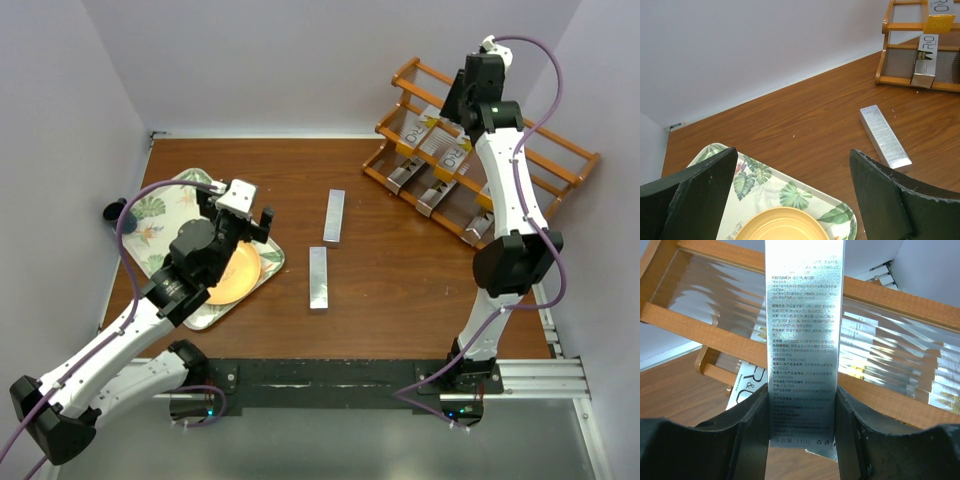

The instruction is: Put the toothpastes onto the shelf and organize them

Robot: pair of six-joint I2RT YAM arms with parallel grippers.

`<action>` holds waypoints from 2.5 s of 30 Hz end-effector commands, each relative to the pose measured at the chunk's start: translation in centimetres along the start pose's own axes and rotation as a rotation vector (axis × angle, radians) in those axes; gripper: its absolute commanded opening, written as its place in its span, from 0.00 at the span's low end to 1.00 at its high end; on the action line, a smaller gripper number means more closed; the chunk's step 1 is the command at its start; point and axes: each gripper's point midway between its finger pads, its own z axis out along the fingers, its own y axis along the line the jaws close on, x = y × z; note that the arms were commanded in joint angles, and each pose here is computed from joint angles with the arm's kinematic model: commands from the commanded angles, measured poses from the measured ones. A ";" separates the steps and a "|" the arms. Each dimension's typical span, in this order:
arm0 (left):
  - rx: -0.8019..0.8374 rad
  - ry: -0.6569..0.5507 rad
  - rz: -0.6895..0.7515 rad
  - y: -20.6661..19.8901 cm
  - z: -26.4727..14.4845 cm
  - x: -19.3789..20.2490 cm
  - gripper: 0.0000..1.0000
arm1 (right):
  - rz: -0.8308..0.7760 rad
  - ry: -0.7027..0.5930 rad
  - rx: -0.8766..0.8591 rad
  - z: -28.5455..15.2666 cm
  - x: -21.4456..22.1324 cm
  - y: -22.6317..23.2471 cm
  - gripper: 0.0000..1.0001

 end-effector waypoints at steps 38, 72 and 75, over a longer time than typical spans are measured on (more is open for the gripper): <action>0.009 -0.014 -0.022 -0.3 0.2 -0.1 0.99 | 0.110 -0.124 -0.205 -2.6 -3.9 3.2 0.64; 0.016 -0.024 -0.030 -0.3 0.0 -0.4 0.99 | 0.098 -0.169 -0.351 -7.8 -4.7 3.9 0.72; 0.021 -0.024 -0.035 -0.4 0.0 -0.4 0.99 | 0.079 -0.185 -0.377 -9.7 -4.8 3.6 0.76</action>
